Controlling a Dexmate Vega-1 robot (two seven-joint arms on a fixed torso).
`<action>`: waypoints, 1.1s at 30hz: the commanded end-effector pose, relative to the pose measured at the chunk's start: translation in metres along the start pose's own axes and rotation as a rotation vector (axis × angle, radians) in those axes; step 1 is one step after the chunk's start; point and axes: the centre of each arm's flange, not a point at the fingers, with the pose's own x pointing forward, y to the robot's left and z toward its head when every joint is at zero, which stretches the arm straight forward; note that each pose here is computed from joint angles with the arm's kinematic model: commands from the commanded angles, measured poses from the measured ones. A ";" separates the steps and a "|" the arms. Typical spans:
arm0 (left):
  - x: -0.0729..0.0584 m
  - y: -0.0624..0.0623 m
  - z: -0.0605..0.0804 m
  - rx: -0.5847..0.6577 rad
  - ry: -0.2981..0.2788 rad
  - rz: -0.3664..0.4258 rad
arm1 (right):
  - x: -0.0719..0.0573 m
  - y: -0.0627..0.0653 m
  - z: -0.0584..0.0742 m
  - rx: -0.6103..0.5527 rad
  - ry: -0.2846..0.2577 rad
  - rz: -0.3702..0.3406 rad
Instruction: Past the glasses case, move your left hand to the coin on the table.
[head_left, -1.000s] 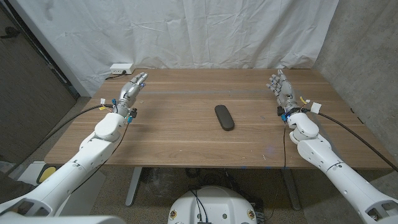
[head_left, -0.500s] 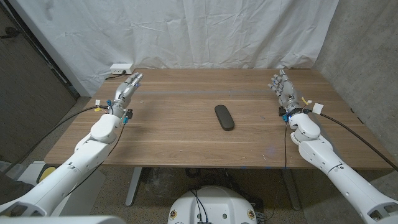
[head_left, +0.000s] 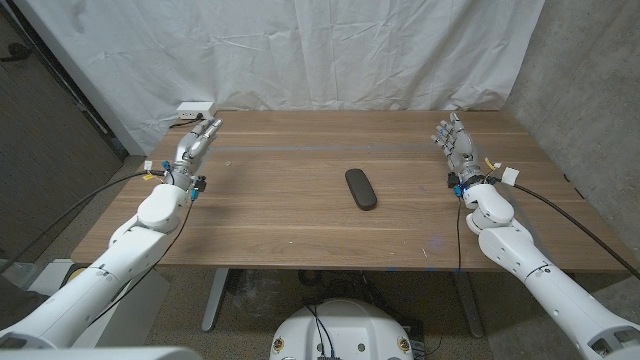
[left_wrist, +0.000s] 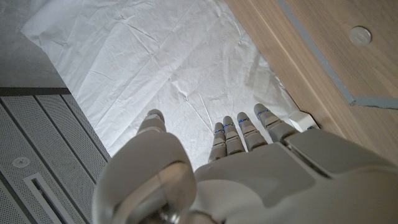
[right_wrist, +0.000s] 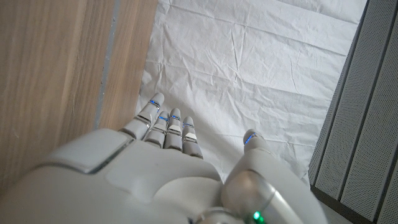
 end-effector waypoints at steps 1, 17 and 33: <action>-0.009 0.013 -0.003 0.049 0.027 0.042 | 0.004 0.005 0.000 -0.006 0.002 0.010; -0.012 0.020 -0.011 0.117 0.047 0.101 | -0.003 0.001 0.004 -0.014 0.005 -0.014; -0.001 0.014 -0.004 0.275 0.078 0.150 | -0.011 -0.004 0.003 0.001 0.000 -0.018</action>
